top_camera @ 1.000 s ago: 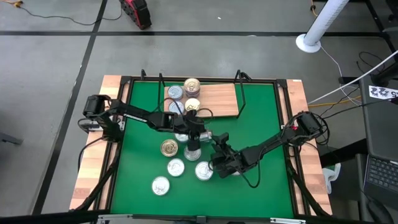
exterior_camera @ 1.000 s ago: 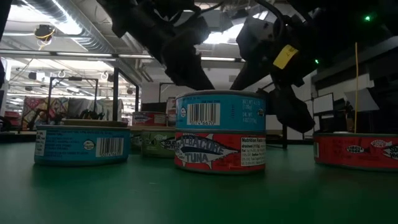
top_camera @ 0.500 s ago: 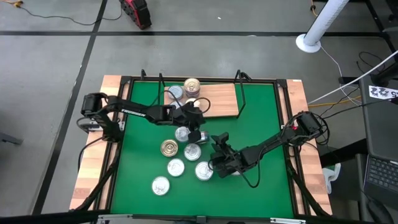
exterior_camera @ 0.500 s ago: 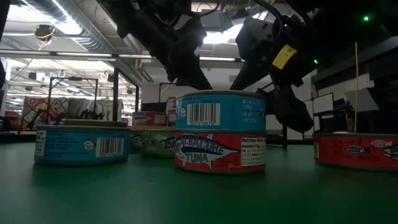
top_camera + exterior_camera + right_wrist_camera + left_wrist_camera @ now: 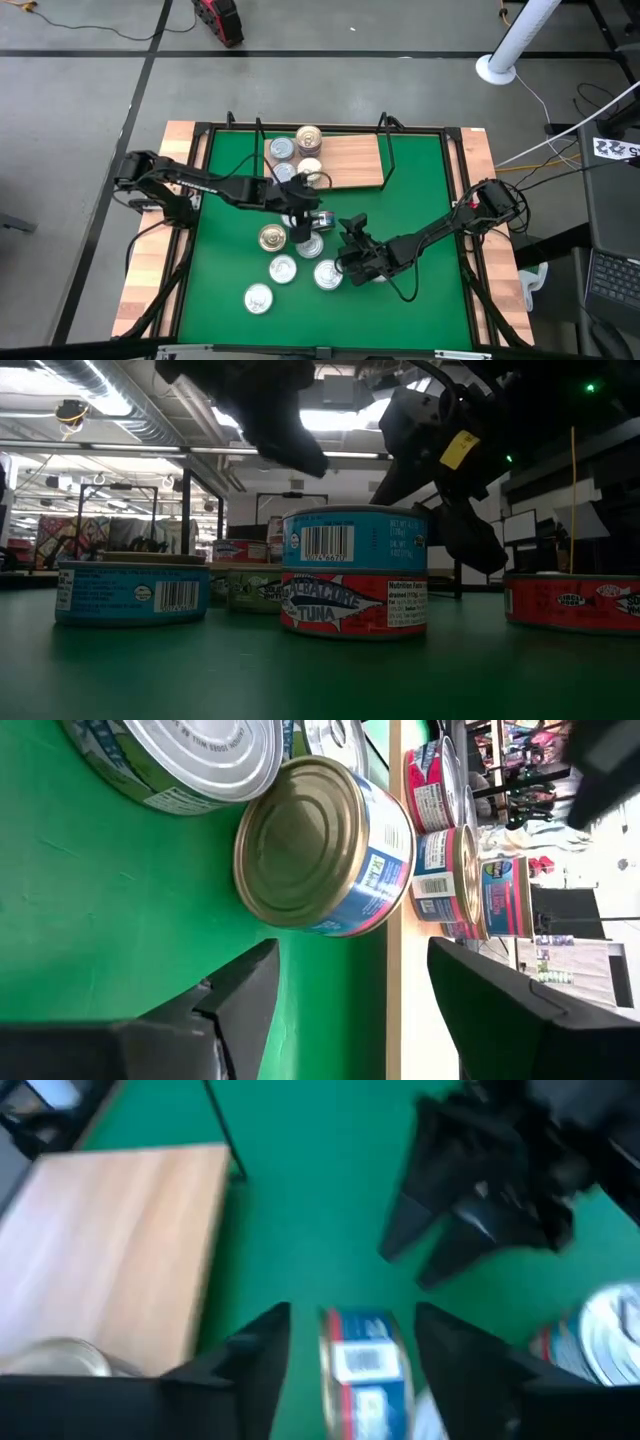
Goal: Stack canned seafood by type on shelf
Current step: Stack the blue-pink tuna can on top of the blue-pink tuna can on the shelf
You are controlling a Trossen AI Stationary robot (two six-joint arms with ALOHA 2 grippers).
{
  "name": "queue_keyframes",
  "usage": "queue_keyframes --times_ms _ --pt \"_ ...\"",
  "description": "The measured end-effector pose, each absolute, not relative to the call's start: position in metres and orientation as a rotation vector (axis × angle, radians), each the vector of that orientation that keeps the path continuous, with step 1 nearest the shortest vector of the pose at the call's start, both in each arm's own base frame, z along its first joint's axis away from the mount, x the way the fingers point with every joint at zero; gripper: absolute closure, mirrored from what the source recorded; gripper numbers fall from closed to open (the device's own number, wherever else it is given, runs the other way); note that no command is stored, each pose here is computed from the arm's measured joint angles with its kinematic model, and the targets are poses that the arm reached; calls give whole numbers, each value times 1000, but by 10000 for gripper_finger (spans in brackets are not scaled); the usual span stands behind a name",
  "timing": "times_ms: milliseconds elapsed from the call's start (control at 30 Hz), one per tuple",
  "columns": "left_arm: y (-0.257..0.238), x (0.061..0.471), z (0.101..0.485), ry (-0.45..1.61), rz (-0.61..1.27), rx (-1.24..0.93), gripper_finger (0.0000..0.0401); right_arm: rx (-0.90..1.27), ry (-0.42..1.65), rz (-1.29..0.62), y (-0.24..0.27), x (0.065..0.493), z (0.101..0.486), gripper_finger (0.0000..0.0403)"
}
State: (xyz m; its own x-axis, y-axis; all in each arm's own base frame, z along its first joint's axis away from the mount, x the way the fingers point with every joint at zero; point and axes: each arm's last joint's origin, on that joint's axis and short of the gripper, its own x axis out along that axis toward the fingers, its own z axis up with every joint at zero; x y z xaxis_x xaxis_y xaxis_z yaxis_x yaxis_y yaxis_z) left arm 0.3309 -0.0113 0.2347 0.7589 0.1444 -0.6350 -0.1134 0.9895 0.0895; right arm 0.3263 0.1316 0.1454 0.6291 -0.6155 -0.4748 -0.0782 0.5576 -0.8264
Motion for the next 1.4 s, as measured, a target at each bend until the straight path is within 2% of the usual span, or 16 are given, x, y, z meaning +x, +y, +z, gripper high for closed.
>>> queue_keyframes --times_ms 133,300,633,1233,1400 --pt "-20 327 225 787 122 54 135 -943 851 -367 132 326 145 148" --pt "-23 327 216 838 122 63 111 -940 852 -358 132 326 145 148" --pt "-22 335 187 932 163 80 109 -929 854 -338 132 327 145 148" --pt "-20 346 171 915 213 99 109 -919 857 -320 133 327 144 148" --pt "-20 346 171 917 209 119 125 -919 859 -318 133 327 144 148"
